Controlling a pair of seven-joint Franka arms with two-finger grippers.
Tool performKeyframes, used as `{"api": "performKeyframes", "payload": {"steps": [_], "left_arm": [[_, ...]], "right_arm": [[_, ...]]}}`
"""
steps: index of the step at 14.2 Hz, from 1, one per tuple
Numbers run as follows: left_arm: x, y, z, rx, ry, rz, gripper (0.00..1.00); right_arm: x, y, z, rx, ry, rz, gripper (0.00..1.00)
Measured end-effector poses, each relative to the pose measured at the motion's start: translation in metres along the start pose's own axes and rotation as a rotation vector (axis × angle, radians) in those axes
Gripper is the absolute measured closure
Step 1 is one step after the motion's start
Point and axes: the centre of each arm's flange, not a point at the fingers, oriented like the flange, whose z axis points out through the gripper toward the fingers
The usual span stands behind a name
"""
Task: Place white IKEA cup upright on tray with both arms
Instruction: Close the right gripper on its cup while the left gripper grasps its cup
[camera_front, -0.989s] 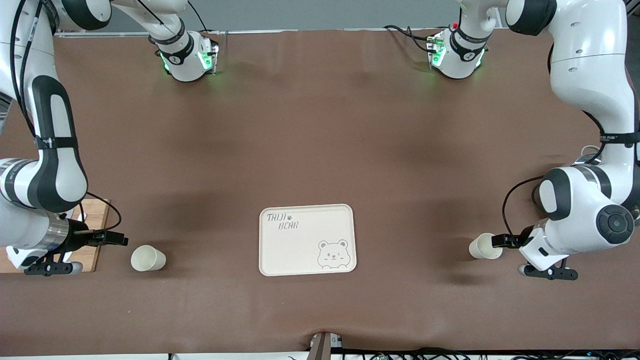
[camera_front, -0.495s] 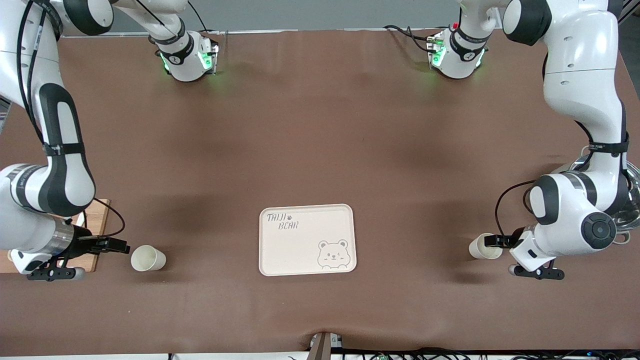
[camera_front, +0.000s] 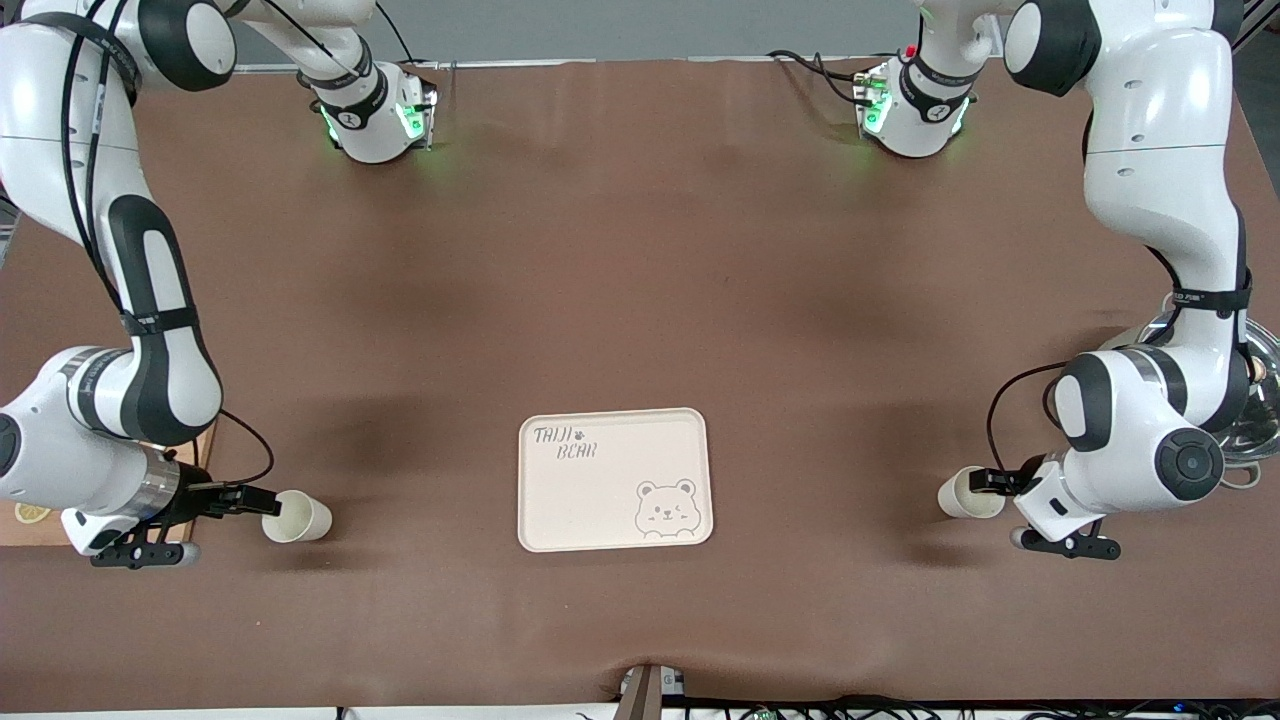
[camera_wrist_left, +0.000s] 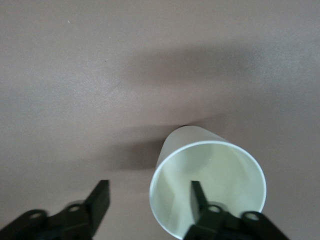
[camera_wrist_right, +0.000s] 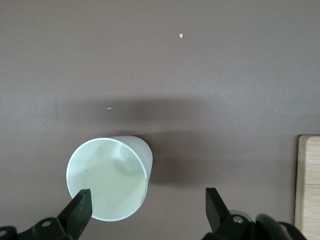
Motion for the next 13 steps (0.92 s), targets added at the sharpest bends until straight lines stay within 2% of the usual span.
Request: {"api": "performKeyframes", "payload": {"steps": [6, 8, 13], "left_arm": [[0.001, 0.002, -0.002, -0.015, 0.009, 0.002, 0.96], [0.002, 0.002, -0.003, -0.015, 0.012, 0.003, 0.97], [0.008, 0.009, -0.013, -0.015, 0.039, 0.014, 0.97]], "right_arm": [[0.001, 0.002, 0.011, -0.003, 0.015, -0.01, 0.0], [0.001, 0.003, 0.015, -0.003, 0.014, -0.01, 0.0], [0.004, 0.006, 0.027, -0.012, 0.055, -0.025, 0.0]]}}
